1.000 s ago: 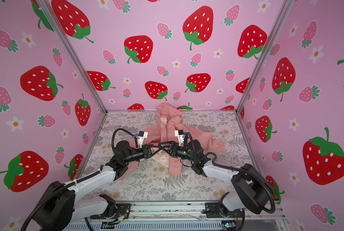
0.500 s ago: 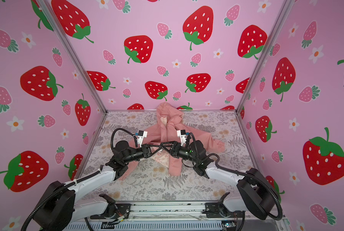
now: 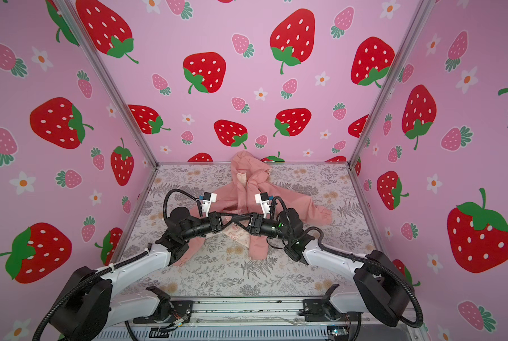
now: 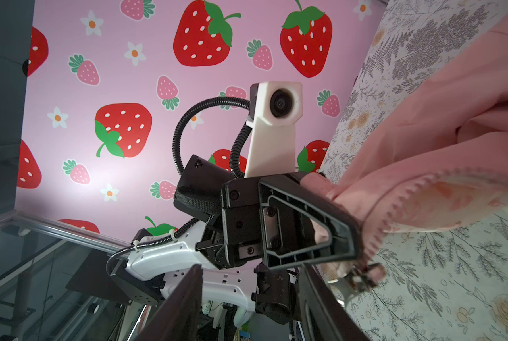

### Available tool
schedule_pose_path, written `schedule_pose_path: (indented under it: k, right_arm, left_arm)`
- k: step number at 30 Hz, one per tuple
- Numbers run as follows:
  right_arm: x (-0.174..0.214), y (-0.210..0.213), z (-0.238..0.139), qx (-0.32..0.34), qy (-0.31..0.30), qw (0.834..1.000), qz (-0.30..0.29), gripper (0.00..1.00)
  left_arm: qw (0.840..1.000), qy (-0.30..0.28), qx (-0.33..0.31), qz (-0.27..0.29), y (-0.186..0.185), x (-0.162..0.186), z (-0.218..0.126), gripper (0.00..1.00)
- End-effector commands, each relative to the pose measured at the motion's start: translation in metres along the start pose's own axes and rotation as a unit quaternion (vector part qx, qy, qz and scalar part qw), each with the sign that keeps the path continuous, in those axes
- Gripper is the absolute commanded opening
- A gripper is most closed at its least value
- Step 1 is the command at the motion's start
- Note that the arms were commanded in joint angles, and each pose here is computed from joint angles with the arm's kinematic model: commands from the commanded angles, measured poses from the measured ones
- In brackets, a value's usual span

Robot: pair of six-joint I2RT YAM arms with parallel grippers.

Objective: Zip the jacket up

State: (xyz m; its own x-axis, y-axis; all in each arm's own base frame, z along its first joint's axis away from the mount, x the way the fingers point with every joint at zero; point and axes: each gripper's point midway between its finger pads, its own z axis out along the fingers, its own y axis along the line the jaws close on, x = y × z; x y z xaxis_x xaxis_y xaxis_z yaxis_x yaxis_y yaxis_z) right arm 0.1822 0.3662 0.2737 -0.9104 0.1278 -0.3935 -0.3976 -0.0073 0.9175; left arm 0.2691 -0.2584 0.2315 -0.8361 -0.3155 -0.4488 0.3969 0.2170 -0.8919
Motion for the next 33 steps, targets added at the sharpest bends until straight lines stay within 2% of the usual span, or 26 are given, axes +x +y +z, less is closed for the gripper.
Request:
schedule_pose_path:
  k: [1, 9, 19, 33]
  right_arm:
    - [-0.002, 0.005, 0.000, 0.018, 0.002, 0.999, -0.031, 0.54]
    - [-0.023, -0.029, -0.023, 0.158, -0.048, 0.983, -0.079, 0.42]
    - [-0.020, -0.041, -0.007, 0.143, -0.029, 0.987, -0.063, 0.33]
    - [-0.021, -0.032, 0.007, 0.099, -0.018, 0.993, -0.063, 0.24]
  left_arm:
    - [0.999, -0.009, 0.035, 0.023, -0.025, -0.014, 0.001, 0.00]
    - [0.999, -0.011, 0.038, 0.022, -0.027, -0.016, -0.004, 0.00]
    - [0.999, -0.009, 0.041, 0.022, -0.029, -0.015, -0.004, 0.00]
    - [0.999, -0.008, 0.046, 0.014, -0.031, -0.014, -0.005, 0.00]
